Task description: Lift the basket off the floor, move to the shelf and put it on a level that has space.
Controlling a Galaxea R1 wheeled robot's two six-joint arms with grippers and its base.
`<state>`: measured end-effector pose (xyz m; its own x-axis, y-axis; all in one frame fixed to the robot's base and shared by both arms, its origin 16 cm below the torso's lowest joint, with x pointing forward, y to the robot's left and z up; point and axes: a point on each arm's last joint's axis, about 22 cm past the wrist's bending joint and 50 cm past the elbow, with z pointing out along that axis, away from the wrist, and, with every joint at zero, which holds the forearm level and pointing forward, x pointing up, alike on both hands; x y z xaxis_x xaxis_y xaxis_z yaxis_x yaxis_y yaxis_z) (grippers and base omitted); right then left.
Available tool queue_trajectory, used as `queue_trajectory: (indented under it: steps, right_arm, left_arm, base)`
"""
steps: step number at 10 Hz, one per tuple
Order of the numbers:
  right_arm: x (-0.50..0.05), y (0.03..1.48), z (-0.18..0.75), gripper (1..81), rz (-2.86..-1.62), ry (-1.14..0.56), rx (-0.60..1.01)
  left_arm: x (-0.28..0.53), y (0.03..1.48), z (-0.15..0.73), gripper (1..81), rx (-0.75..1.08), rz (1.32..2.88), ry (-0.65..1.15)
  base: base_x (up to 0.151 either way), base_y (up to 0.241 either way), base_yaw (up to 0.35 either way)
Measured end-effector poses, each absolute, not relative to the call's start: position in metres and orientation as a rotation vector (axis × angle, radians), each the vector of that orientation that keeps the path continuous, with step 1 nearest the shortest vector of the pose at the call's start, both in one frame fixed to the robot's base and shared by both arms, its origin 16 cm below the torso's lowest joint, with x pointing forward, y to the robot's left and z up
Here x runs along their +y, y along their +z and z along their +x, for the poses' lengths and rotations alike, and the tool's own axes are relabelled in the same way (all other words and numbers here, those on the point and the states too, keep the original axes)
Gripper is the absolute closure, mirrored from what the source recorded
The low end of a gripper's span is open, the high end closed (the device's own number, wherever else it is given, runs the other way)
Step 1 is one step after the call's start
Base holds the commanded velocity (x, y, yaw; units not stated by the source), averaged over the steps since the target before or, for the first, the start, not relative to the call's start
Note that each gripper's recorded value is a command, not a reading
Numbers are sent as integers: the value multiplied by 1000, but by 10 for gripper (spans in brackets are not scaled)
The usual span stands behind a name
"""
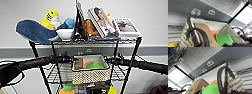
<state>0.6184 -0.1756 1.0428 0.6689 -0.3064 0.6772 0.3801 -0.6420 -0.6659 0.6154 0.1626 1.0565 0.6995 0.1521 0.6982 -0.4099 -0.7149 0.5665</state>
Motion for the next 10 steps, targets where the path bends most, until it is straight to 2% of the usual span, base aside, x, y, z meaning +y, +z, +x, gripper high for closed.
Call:
queue_trajectory:
  steps: [6,10]
  right_arm:
    - [-236,1069,555,10,-2011,-1016,-48]
    - [-261,1046,499,10,-2038,-942,-13]
  left_arm:
    - [255,1065,570,10,-127,2194,1016]
    - [242,1065,508,10,-195,2154,943]
  base:
    - [0,0,0]
    - [0,0,0]
